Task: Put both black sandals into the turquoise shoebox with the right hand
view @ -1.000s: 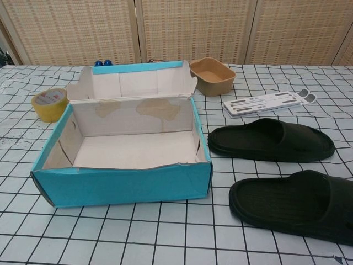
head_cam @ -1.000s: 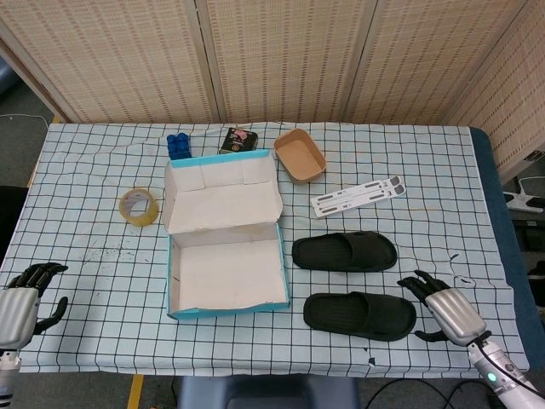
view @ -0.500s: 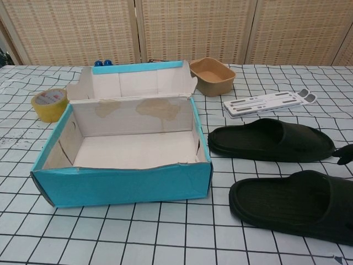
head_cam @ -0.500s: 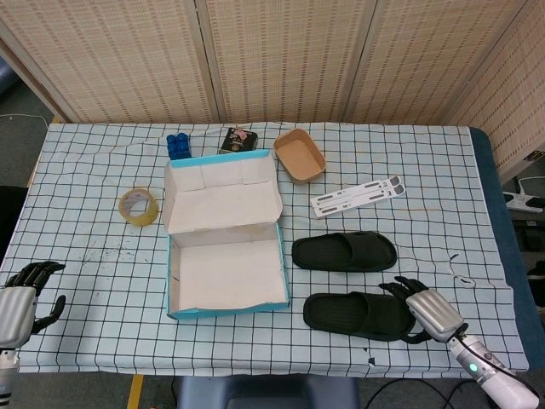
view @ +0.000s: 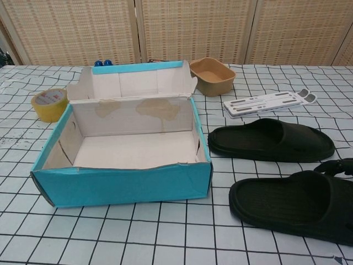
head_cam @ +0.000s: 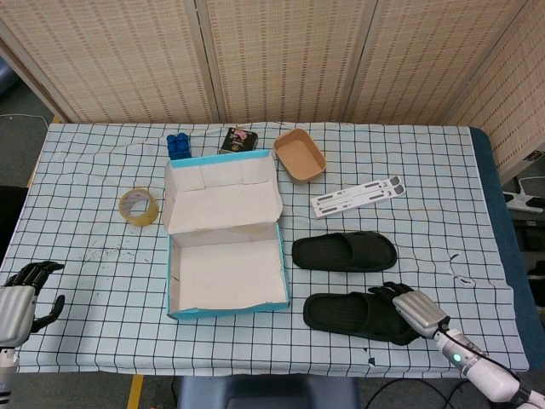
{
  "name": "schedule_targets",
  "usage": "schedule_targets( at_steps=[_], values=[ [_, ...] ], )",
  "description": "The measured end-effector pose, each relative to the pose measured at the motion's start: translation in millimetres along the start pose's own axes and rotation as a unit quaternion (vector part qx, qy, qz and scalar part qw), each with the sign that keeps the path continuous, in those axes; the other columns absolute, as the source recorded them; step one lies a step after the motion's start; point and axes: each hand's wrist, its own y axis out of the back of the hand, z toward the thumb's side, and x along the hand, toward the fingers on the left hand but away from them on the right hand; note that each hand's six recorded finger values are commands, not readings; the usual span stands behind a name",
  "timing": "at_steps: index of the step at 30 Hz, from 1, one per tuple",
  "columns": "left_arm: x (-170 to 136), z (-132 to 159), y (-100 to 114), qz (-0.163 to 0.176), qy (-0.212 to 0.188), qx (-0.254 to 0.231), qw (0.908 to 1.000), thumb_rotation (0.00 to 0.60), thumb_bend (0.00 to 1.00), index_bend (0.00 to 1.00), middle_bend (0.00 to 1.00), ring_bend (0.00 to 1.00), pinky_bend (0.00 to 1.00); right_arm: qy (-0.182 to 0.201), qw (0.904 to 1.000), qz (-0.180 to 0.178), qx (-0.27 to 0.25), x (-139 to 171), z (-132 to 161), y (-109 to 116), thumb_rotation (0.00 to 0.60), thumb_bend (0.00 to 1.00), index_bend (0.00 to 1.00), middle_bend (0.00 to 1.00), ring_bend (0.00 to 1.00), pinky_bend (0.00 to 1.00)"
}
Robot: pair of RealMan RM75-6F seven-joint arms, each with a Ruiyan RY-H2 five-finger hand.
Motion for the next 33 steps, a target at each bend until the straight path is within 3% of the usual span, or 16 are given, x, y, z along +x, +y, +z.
schedule_targets(
  at_steps=[7,10,13,18,21,27,33],
  values=[
    [0.2,-1.2,1.6,0.002,0.002,-0.003,1.0000,0.600,0.40,0.25,0.23,0.19,0.35,0.001,0.9999,0.012,0.001,-6.0,1.2,-7.7,0.600,0.03,0.10,0.14,0.05,0.12],
    [-0.4,-1.6,2.7,0.003,0.001,-0.004,1.0000,0.600,0.40,0.25,0.23,0.19,0.35,-0.003,0.9999,0.010,0.010,-9.8,-0.2,-10.9,0.600,0.03,0.16,0.14,0.05,0.12],
    [0.0,-2.2,3.2,0.004,0.003,-0.006,1.0000,0.600,0.40,0.25,0.23,0.19,0.35,-0.009,0.9998,0.001,0.016,-12.9,-1.8,-12.2,0.600,0.03,0.29,0.27,0.15,0.14],
    [0.1,-3.5,3.5,0.004,0.005,-0.006,1.0000,0.600,0.40,0.25,0.23,0.19,0.35,-0.012,0.9988,-0.043,0.022,-14.8,-0.9,-6.5,0.600,0.04,0.59,0.50,0.40,0.31],
    [0.1,-3.5,3.4,0.003,0.004,-0.006,1.0000,0.600,0.40,0.25,0.23,0.19,0.35,-0.013,0.9965,-0.080,0.023,-13.0,0.2,0.0,0.600,0.04,0.69,0.57,0.47,0.38],
    [0.3,-3.4,2.3,0.001,0.005,-0.005,1.0000,0.600,0.40,0.25,0.23,0.19,0.35,-0.012,0.9880,-0.149,0.038,0.5,3.6,15.5,0.600,0.04,0.71,0.58,0.49,0.40],
    [0.4,-3.0,2.2,0.000,0.005,-0.006,1.0000,0.600,0.40,0.25,0.23,0.19,0.35,-0.007,0.9824,-0.180,0.050,20.1,10.6,31.4,0.600,0.04,0.71,0.58,0.49,0.40]
  ],
)
